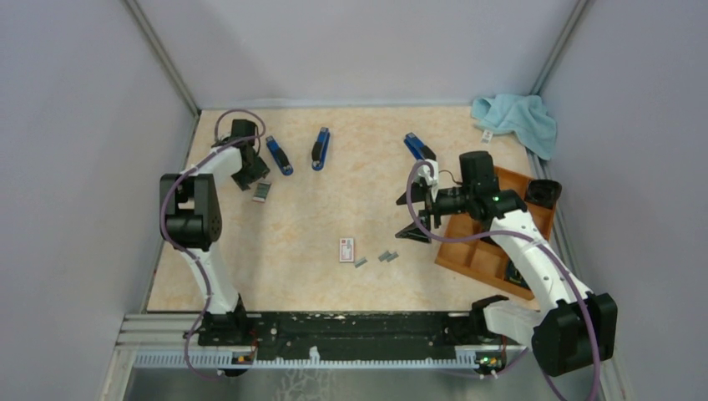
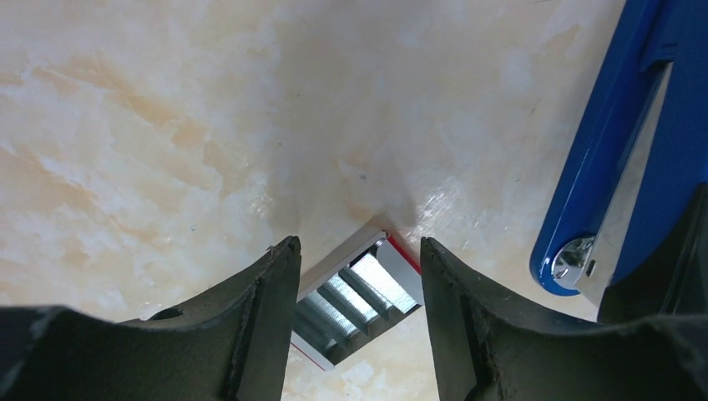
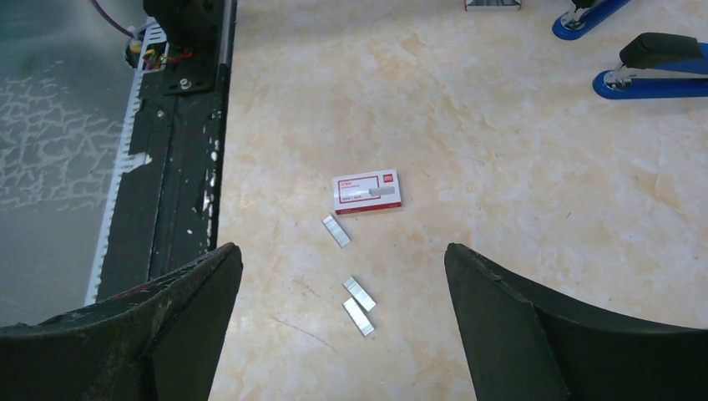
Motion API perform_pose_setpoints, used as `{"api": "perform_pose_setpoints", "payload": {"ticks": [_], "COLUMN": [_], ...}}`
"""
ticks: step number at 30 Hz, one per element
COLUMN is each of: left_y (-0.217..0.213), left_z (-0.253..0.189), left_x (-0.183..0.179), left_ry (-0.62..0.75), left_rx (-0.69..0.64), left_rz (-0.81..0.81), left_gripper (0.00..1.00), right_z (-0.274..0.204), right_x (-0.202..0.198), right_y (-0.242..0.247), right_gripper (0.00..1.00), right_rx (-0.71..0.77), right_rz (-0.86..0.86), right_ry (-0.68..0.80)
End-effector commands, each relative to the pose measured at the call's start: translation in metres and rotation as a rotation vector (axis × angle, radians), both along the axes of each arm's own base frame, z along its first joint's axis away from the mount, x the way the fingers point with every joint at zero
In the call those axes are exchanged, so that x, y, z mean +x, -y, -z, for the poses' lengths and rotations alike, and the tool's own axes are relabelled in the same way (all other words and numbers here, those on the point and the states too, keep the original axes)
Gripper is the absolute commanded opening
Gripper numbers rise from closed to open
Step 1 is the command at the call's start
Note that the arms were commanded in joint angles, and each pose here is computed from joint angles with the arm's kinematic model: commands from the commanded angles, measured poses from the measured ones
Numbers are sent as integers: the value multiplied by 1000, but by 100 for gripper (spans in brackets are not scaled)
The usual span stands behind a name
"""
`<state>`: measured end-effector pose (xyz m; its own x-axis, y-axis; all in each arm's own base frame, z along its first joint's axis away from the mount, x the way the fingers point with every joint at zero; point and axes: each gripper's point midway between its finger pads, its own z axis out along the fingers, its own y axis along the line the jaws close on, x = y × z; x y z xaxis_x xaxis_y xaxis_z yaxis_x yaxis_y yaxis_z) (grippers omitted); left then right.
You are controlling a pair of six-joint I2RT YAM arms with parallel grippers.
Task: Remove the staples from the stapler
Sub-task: Move the staple box to the center of the board.
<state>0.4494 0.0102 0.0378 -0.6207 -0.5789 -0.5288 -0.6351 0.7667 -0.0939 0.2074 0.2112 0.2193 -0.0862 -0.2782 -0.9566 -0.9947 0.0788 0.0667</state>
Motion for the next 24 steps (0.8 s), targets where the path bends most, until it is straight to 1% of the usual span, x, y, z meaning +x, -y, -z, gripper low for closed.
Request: {"api": "perform_pose_setpoints", "payload": {"ticks": [1,7,15,16,19,21,24], "left_y": [-5,-5,3,4,10,16,23], "left_z": [5,13,20,20,21,19,16], "left_x": [-10,-7,-8,-10,-17,-22,-35], "left_ry": [-64,-94,-118,-124,-132,-127,-115], "left_rx": [12,11,-32,-39,-71,-100,-140], "left_rz": [-9,-9,4,2,9,24,34], "left_gripper": [61,61,60,59,50,47,45], "right_z": [-24,-27,-28,-28,-28,-29,-30], "right_x": [2,-1,-4,-4,-4,-6,-7], "right_y": [-3,-4,-5,-5,-6,-6,-7], "right_gripper": [92,92,92,92,92,92,92], "right_rx": [31,39,41,41,40,42,43], "right_rz": [-25,-36,-46,-46,-48,-52,-56], "right_ry": [94,100,107,109,111,113,119]}}
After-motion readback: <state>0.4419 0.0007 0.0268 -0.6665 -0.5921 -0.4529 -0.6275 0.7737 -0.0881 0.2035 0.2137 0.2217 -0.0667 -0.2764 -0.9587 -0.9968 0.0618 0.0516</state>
